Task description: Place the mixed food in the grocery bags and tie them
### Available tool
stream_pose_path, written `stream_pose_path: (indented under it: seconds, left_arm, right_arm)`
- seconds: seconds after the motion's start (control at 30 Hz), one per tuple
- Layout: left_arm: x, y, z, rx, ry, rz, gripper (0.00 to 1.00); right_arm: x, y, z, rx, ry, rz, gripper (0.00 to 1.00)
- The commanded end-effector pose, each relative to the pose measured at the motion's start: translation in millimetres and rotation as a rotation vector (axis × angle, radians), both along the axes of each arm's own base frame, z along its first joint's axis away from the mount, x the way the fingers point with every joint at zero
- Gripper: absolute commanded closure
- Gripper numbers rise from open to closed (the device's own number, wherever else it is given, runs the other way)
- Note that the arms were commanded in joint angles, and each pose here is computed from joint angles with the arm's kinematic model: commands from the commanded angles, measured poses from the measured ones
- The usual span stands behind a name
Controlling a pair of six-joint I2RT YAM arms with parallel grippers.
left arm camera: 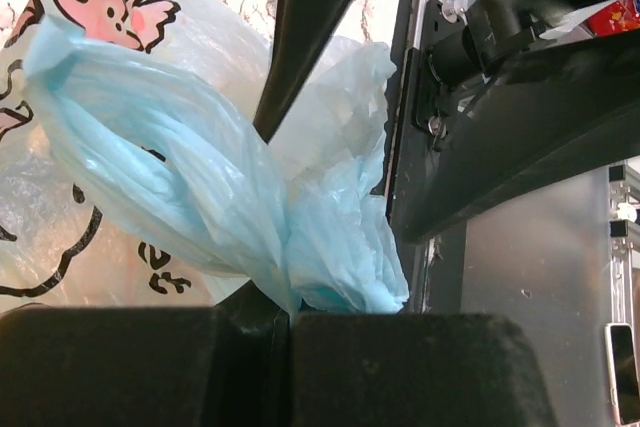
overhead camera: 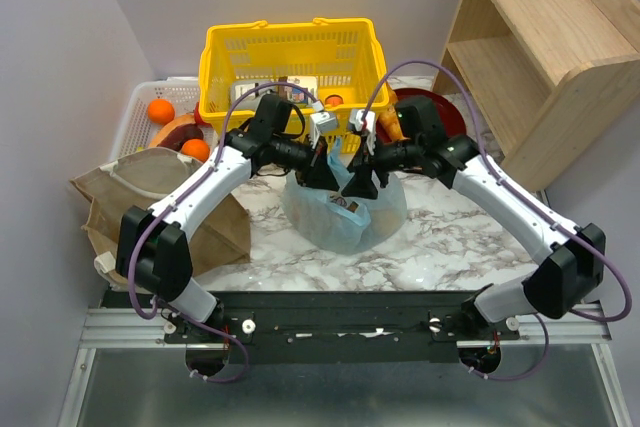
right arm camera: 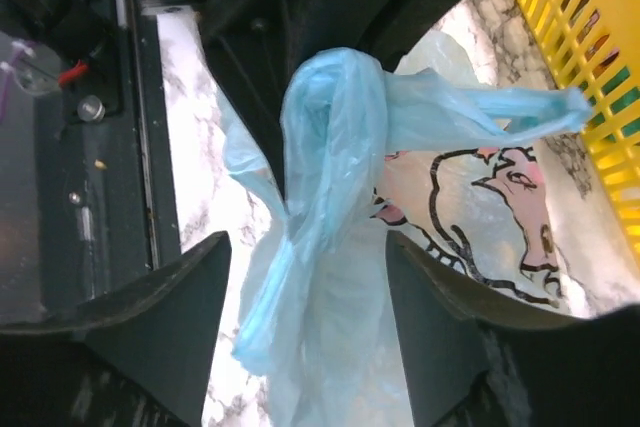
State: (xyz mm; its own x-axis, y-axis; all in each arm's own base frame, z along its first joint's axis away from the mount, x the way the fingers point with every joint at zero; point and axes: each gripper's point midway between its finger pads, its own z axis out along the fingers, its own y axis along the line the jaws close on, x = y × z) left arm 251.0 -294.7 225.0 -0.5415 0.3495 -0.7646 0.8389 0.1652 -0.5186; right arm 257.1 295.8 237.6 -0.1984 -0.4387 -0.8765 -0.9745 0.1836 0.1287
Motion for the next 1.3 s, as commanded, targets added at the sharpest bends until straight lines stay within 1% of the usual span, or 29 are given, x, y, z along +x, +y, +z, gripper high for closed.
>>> stream_pose_path:
  seconds: [0.0,0.07,0.1,0.2,0.27,0.33,0.4,0.43,0.47,0.53,0.73,0.77,0.87,0.97,1.0,1.07,1.1,1.17,1.2,1.27]
  left_arm:
    - [-7.1,-0.8,10.2,-0.04,-0.054,-0.025,1.0]
    - [-12.3,-1.3,12.2,-0.059,-0.053,-0.047,1.0]
    - [-14.4,-2.2,13.6,-0.067,-0.058,-0.056,1.0]
    - [-21.4,-3.2,20.4,-0.097,-0.083,-0.082,1.0]
    - [-26.2,-4.0,21.2,-0.104,-0.091,-0.095,1.0]
    - [-27.8,-5.9,19.9,-0.102,-0.099,-0.098,1.0]
    - [-28.7,-6.4,18.2,-0.098,-0.103,-0.098,1.0]
    - [-28.7,-6.8,16.3,-0.092,-0.101,-0.095,1.0]
    - [-29.7,-7.7,15.4,-0.089,-0.103,-0.098,1.0]
    - [-30.4,-8.9,14.7,-0.085,-0.107,-0.099,1.0]
    - [-31.6,-12.1,14.6,-0.086,-0.111,-0.108,1.0]
    - [-31.7,-12.4,13.7,-0.083,-0.11,-0.107,1.0]
    - [-32.3,-12.8,13.1,-0.082,-0.112,-0.106,1.0]
    - [-31.0,-13.4,12.4,-0.079,-0.116,-0.102,1.0]
    - [-30.7,-13.5,12.5,-0.078,-0.116,-0.1,1.0]
    - [-29.7,-13.7,11.3,-0.076,-0.116,-0.098,1.0]
    - [-29.5,-13.6,11.6,-0.075,-0.117,-0.095,1.0]
    - [-28.0,-13.5,10.9,-0.07,-0.12,-0.088,1.0]
    - [-27.8,-13.6,10.9,-0.067,-0.122,-0.084,1.0]
    - [-24.9,-12.6,11.6,-0.055,-0.131,-0.064,0.8]
  right_arm:
    - [-4.6,-10.0,52.5,0.153,-0.014,-0.024,0.2]
    - [-3.4,-14.8,73.7,0.224,-0.031,-0.04,0.16]
    - [1.4,-20.0,75.2,0.246,-0.016,-0.067,0.14]
    - [16.3,-22.3,88.6,0.315,0.022,-0.13,0.12]
    - [27.7,-18.3,87.7,0.342,0.119,-0.196,0.12]
    - [33.3,-14.4,87.3,0.362,0.181,-0.227,0.13]
    - [36.2,-7.5,92.5,0.421,0.259,-0.239,0.13]
    - [35.7,-6.6,80.8,0.426,0.316,-0.259,0.13]
    - [36.7,-3.4,90.7,0.475,0.316,-0.252,0.13]
    - [39.0,-4.4,85.6,0.486,0.337,-0.286,0.13]
    - [39.2,1.1,67.6,0.481,0.391,-0.293,0.13]
    - [39.5,2.3,70.0,0.498,0.396,-0.288,0.13]
    - [39.0,6.0,59.6,0.5,0.433,-0.282,0.17]
    - [35.6,10.5,56.8,0.498,0.447,-0.268,0.26]
    - [34.0,11.7,56.1,0.498,0.451,-0.261,0.34]
    - [32.4,13.9,55.9,0.498,0.458,-0.255,0.44]
    - [32.7,14.0,56.4,0.5,0.458,-0.256,0.59]
    - [33.1,14.1,54.9,0.504,0.465,-0.261,0.77]
    - [32.6,14.6,55.1,0.506,0.466,-0.259,0.88]
    - [33.7,14.6,53.6,0.505,0.471,-0.267,0.96]
